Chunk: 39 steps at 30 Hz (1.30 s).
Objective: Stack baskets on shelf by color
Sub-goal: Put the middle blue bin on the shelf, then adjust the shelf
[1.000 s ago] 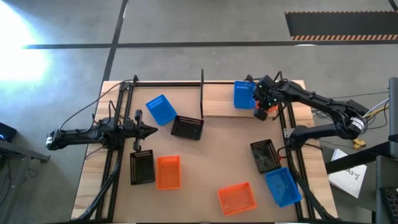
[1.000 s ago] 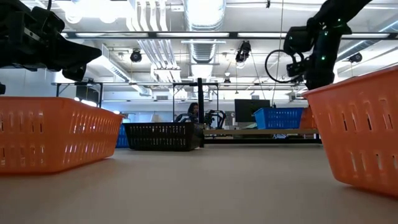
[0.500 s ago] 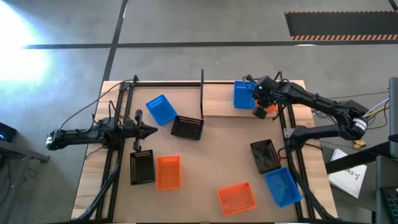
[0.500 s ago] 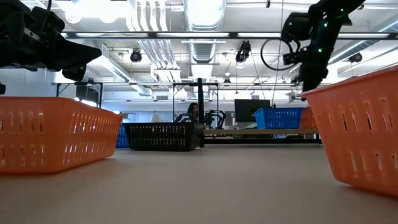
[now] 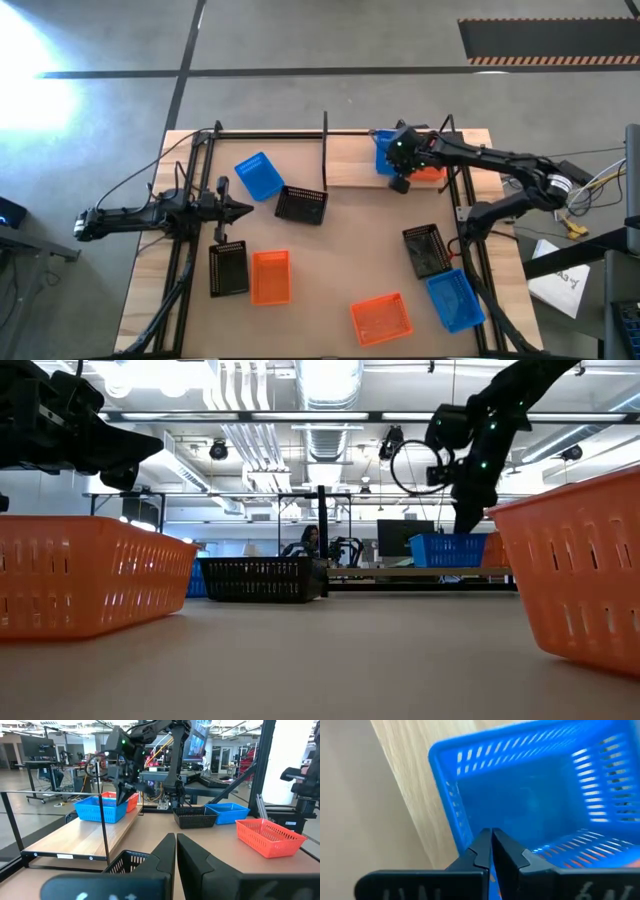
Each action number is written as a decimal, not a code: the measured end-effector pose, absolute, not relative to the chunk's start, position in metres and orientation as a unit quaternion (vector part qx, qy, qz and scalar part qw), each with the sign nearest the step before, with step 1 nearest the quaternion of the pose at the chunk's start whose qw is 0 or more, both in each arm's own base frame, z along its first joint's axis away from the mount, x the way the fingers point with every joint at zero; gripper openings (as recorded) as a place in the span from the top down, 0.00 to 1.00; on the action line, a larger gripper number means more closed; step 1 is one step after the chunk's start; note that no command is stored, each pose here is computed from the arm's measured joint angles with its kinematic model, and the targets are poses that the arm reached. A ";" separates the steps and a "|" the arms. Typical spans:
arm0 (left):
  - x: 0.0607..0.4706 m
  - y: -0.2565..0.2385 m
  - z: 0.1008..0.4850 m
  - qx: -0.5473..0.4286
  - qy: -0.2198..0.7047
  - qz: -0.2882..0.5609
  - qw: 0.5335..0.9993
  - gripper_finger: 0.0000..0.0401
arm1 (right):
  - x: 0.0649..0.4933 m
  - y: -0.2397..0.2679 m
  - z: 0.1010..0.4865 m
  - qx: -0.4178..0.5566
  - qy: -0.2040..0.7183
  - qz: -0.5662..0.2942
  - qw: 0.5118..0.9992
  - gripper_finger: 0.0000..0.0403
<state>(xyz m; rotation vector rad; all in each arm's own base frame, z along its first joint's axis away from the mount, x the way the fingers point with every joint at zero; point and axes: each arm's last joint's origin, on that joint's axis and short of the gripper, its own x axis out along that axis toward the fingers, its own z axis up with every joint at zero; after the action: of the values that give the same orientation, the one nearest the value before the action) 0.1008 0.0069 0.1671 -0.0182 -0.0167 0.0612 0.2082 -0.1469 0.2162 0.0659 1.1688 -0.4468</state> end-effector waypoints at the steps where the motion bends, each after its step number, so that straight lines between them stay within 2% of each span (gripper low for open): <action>1: 0.101 0.007 0.167 -0.009 -0.009 0.031 0.999 1.00 | 0.209 -0.147 0.214 0.033 0.552 -0.207 0.807 0.98; 15: 0.101 0.007 0.167 -0.009 -0.009 0.031 0.999 1.00 | 0.197 -0.140 0.249 0.037 0.539 -0.221 0.812 0.98; 23: 0.101 0.007 0.167 -0.009 -0.009 0.031 0.999 1.00 | 0.169 -0.127 0.297 0.042 0.494 -0.346 0.797 0.98; 27: 0.101 0.007 0.167 -0.009 -0.008 0.031 0.999 1.00 | 0.150 -0.112 0.320 0.101 0.508 -0.353 0.779 0.98; 30: 0.101 0.007 0.167 -0.009 -0.008 0.031 0.999 1.00 | 0.139 -0.101 0.327 0.179 0.525 -0.323 0.767 0.98; 34: 0.101 0.007 0.167 -0.009 -0.009 0.031 0.999 1.00 | 0.133 -0.088 0.321 0.276 0.547 -0.264 0.745 0.98; 39: 0.101 0.007 0.167 -0.009 -0.009 0.030 0.999 1.00 | 0.128 -0.081 0.297 0.299 0.599 -0.294 0.682 0.98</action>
<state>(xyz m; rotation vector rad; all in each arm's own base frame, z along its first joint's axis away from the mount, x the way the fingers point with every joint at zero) 0.1008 0.0069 0.1672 -0.0182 -0.0174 0.0610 0.1275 -0.0811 0.2967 0.6697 1.3438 -0.6600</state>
